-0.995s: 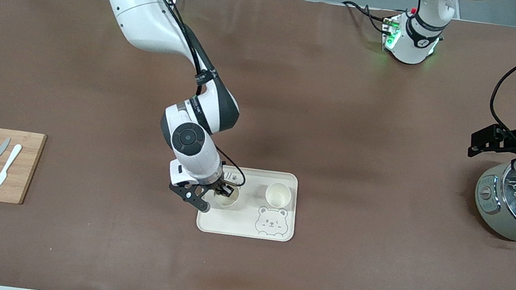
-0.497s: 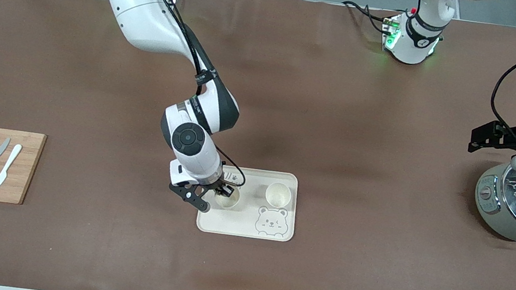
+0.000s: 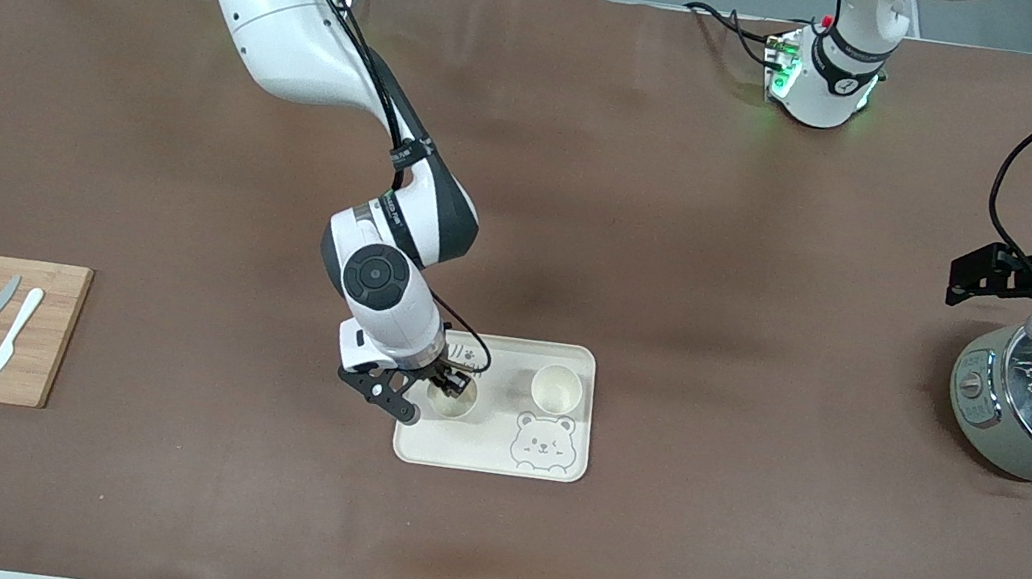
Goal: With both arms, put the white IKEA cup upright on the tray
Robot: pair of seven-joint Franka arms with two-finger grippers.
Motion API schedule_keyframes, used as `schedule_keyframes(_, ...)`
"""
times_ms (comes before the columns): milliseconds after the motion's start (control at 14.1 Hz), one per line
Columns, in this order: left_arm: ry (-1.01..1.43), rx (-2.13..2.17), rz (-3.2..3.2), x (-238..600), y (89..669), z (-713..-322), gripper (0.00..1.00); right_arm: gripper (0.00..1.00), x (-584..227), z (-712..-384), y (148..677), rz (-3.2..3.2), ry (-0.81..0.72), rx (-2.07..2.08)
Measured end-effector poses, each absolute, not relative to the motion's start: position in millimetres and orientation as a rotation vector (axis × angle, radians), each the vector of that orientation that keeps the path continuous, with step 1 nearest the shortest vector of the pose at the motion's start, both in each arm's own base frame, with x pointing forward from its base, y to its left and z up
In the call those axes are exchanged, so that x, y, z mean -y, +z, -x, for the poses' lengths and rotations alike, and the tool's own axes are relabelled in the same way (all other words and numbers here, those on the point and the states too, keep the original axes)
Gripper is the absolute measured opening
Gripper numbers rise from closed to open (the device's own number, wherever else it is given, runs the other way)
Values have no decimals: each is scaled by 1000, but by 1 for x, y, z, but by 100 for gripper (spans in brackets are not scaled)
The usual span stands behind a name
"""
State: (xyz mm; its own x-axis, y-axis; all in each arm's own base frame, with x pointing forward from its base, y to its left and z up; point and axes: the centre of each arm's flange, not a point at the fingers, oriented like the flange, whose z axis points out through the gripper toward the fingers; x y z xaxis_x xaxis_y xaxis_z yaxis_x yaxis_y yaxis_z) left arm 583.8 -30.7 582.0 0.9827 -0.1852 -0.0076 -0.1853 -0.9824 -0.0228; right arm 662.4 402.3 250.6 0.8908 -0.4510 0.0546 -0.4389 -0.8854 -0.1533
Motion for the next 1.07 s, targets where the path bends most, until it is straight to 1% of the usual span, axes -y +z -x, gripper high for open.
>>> schedule_keyframes(142,9,-290,3105,31,582,-584,100,83,-404,-666,270,2909,-152,-686)
schedule_keyframes(284,10,-290,3105,31,582,-584,100,100,-401,-665,309,2930,-136,-655)
schedule_keyframes(426,10,-289,3105,30,582,-584,100,100,-391,-655,383,2972,-91,-592)
schedule_keyframes(497,11,-289,3105,30,581,-584,100,100,-382,-643,428,2998,-55,-563)
schedule_keyframes(640,11,-288,3105,30,582,-584,100,100,-352,-613,518,3036,2,-500)
schedule_keyframes(782,10,-281,3106,31,582,-584,100,100,-312,-582,591,3053,18,-408)
schedule_keyframes(924,8,-278,3106,32,582,-584,100,100,-270,-553,637,3053,4,-325)
schedule_keyframes(1066,-5,-277,3106,32,585,-585,100,100,-224,-534,655,3058,-7,-227)
